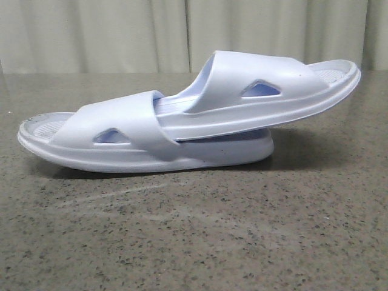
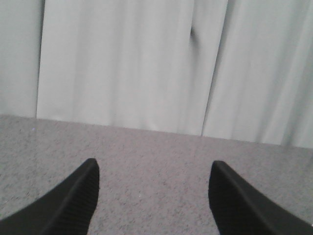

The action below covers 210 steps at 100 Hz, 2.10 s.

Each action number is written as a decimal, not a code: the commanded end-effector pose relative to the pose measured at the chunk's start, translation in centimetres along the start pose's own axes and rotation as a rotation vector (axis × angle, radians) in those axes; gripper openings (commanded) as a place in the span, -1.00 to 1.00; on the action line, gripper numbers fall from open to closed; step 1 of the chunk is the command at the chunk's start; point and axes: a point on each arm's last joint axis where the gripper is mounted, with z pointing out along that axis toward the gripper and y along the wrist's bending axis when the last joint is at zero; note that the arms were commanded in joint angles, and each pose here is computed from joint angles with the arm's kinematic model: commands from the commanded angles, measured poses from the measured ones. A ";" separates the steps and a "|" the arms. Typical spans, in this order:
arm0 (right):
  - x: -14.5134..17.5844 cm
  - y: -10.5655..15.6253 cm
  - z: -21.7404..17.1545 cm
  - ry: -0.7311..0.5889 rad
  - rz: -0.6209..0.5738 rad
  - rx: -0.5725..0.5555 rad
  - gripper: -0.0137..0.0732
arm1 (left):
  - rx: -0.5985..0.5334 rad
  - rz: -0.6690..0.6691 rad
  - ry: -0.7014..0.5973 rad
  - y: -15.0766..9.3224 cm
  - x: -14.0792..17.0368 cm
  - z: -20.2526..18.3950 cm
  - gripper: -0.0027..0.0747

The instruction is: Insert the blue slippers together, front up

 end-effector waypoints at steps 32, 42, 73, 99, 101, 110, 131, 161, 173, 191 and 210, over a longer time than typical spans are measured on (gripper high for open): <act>2.0 -0.2 -1.5 -0.057 -0.024 0.053 0.07 | -0.068 0.004 0.043 1.0 2.3 -0.3 0.10; 2.3 -0.2 -1.4 -0.049 -0.024 0.055 -0.04 | -0.068 0.004 0.043 1.0 2.3 -0.3 -0.10; 2.3 -0.3 -1.4 -0.053 -0.023 0.064 -0.93 | -0.064 0.004 0.043 0.9 2.3 -0.3 -0.89; 2.3 -0.3 -1.4 -0.053 -0.023 0.064 -0.93 | -0.062 0.002 0.044 0.9 2.3 -0.3 -0.89; 2.3 -0.3 -1.4 -0.053 -0.023 0.064 -0.93 | -0.060 0.002 0.044 0.9 2.3 -0.3 -0.89; 2.3 -0.3 -1.4 -0.053 -0.023 0.064 -0.93 | -0.060 0.002 0.044 0.9 2.3 -0.3 -0.89; 2.3 -0.3 -1.4 -0.053 -0.023 0.064 -0.93 | -0.060 0.002 0.044 0.9 2.3 -0.3 -0.89; 2.3 -0.3 -1.4 -0.053 -0.023 0.064 -0.93 | -0.060 0.002 0.044 0.9 2.3 -0.3 -0.89; 2.3 -0.3 -1.4 -0.053 -0.023 0.064 -0.93 | -0.060 0.002 0.044 0.9 2.3 -0.3 -0.89; 2.3 -0.3 -1.4 -0.053 -0.023 0.064 -0.93 | -0.072 0.002 0.042 1.0 2.3 -0.3 -0.89; 2.3 -0.3 -1.4 -0.053 -0.023 0.064 -0.93 | -0.077 0.016 0.035 1.1 2.2 -0.4 -0.89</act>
